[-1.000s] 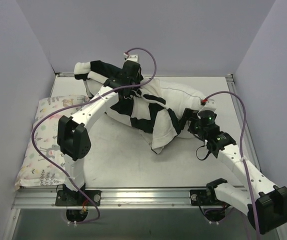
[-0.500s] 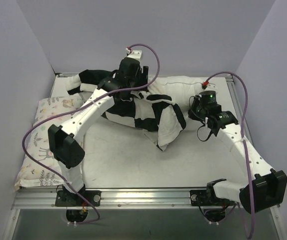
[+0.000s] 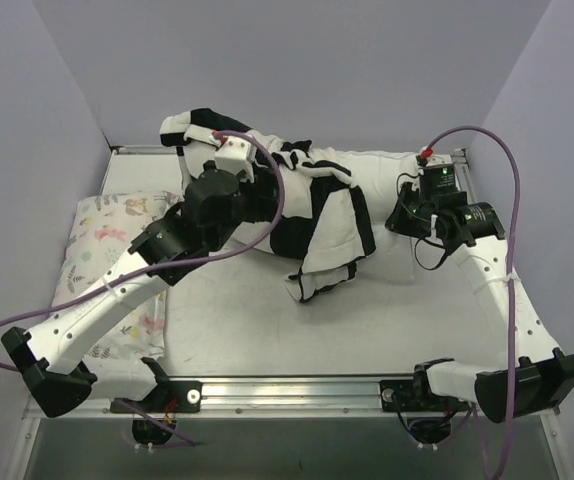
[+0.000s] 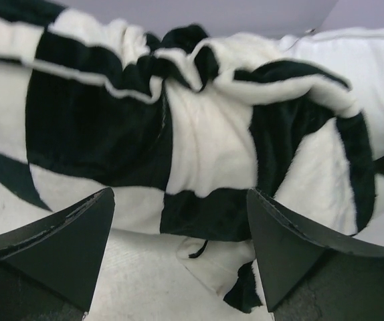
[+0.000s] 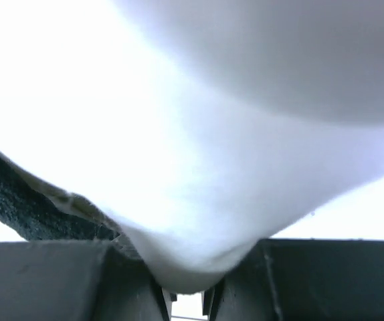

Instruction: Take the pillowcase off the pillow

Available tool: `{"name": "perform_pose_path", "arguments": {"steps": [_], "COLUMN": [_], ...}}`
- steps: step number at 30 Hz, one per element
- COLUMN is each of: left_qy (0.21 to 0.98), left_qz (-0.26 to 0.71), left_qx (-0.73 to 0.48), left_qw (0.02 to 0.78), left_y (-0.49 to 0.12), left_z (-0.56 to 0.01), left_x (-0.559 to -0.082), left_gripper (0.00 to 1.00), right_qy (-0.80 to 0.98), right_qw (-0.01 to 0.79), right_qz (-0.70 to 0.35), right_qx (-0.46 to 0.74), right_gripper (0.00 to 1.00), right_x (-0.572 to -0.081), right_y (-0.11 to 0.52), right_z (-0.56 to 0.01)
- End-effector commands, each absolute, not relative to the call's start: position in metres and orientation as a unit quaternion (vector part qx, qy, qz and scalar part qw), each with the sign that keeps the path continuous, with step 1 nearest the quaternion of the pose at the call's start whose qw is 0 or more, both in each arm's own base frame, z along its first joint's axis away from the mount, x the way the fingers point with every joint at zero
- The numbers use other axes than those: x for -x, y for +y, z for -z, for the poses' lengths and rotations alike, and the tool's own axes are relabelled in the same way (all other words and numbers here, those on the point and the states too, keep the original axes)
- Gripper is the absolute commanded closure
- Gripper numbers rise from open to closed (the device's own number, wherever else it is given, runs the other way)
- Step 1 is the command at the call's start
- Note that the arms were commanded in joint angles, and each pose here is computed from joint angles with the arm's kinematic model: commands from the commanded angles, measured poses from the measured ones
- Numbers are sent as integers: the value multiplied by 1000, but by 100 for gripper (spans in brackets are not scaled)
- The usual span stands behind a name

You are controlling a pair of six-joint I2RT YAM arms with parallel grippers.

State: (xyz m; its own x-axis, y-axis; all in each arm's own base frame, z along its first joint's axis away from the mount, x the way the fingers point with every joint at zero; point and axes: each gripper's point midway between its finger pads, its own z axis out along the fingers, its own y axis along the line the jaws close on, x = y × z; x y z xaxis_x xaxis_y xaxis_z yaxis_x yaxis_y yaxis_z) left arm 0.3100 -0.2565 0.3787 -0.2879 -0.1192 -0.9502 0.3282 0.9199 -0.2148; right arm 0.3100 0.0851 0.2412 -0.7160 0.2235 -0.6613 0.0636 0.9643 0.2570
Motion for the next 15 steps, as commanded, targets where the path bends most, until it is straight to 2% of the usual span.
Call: {"name": "perform_pose_path", "arguments": {"steps": [1, 5, 12, 15], "left_qy": [795, 804, 827, 835], "left_qz": [175, 212, 221, 211], "left_qx": [-47, -76, -71, -61], "left_qw": [579, 550, 512, 505], "left_y": [-261, -286, -299, -297], "left_z": [-331, -297, -254, -241], "left_x": [-326, -337, -363, -373], "left_gripper": [12, 11, 10, 17], "right_qy": [906, 907, 915, 915], "right_qw": [400, 398, 384, 384], "right_qz": [-120, -116, -100, -98], "right_qx": [-70, -70, -71, -73], "right_gripper": [100, 100, 100, 100], "right_x": [-314, -312, -312, -312], "right_y": [85, 84, 79, 78], "right_z": [-264, -262, -250, -250]}}
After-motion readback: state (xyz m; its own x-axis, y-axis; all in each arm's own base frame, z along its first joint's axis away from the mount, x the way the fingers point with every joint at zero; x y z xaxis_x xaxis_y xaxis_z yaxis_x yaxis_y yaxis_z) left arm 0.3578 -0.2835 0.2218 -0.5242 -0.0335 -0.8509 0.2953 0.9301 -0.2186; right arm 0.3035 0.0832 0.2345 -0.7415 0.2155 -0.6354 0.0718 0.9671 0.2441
